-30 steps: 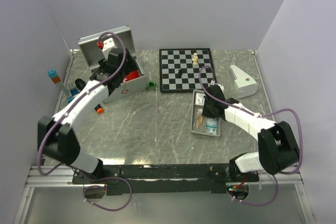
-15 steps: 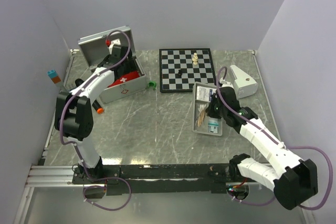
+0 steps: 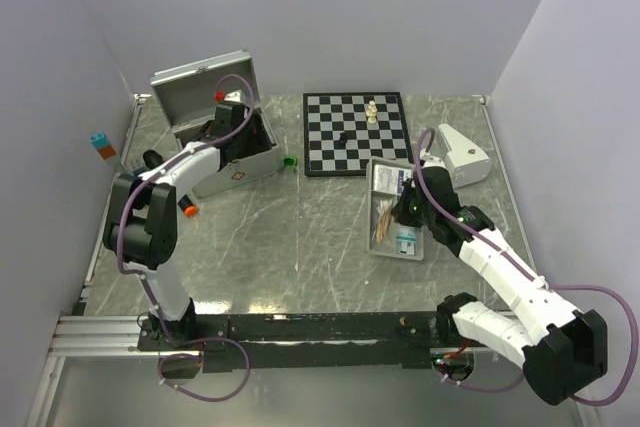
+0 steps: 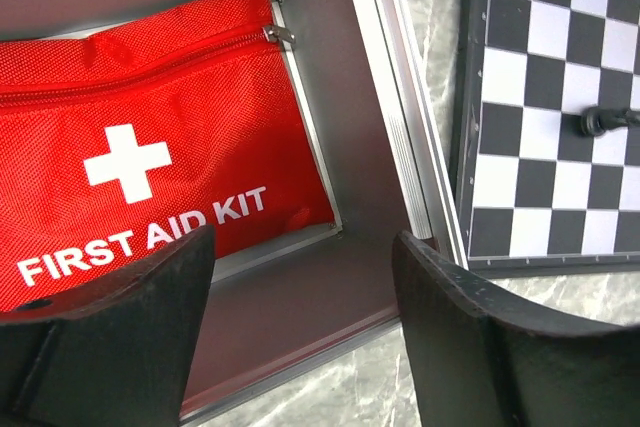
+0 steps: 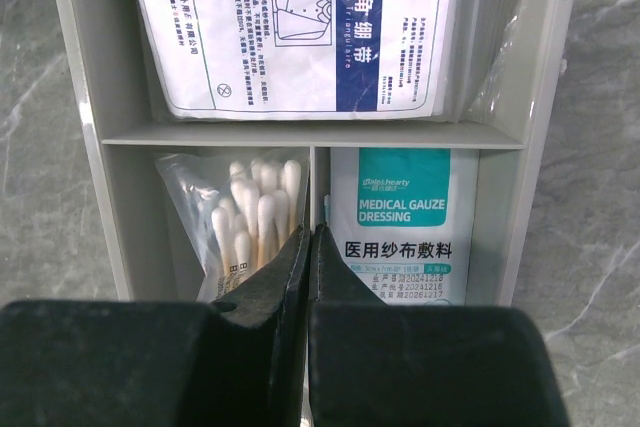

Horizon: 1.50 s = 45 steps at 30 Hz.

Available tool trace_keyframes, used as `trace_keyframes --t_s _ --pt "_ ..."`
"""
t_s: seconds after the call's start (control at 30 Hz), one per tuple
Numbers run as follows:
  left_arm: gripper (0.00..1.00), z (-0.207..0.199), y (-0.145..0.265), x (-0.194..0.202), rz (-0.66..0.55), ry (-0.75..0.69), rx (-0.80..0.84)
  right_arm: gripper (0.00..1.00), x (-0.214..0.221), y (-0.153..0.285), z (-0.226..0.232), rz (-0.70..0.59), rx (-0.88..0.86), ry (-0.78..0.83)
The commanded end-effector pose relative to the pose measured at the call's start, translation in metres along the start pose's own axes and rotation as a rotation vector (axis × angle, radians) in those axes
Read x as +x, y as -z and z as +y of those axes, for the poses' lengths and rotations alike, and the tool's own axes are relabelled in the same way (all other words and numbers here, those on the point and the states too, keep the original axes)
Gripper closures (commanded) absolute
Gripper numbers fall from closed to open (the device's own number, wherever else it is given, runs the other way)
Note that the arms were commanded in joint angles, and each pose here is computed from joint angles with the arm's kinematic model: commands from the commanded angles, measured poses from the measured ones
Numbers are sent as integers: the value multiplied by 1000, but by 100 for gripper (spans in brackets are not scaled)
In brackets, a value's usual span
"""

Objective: Organize the medicine kit

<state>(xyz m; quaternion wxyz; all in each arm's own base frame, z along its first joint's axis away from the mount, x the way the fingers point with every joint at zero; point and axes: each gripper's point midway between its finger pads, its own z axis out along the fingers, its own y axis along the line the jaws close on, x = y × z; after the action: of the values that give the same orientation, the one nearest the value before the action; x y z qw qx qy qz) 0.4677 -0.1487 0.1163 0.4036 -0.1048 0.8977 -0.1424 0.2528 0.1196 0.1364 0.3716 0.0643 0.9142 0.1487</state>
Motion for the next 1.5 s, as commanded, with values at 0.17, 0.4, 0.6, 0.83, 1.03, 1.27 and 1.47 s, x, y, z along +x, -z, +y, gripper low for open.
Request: trace_keyframes --t_s 0.17,0.4,0.6,0.83,1.03,1.27,1.47 --pt "27 -11 31 59 145 -29 4 100 -32 13 22 -78 -69 5" --pt "28 -25 63 89 153 -31 46 100 -33 16 29 -80 -103 -2" --pt "27 -58 94 125 181 -65 162 100 -43 28 43 -103 -136 12" --pt "27 -93 131 167 196 -105 285 100 -50 44 62 -113 -179 92" --pt "27 -93 147 169 168 -123 277 100 -58 58 74 -125 -188 167" --pt "18 -62 192 111 -25 -27 143 100 -66 74 111 -141 -309 333" --pt "11 -25 256 57 -242 173 90 100 -52 83 175 -166 -454 695"
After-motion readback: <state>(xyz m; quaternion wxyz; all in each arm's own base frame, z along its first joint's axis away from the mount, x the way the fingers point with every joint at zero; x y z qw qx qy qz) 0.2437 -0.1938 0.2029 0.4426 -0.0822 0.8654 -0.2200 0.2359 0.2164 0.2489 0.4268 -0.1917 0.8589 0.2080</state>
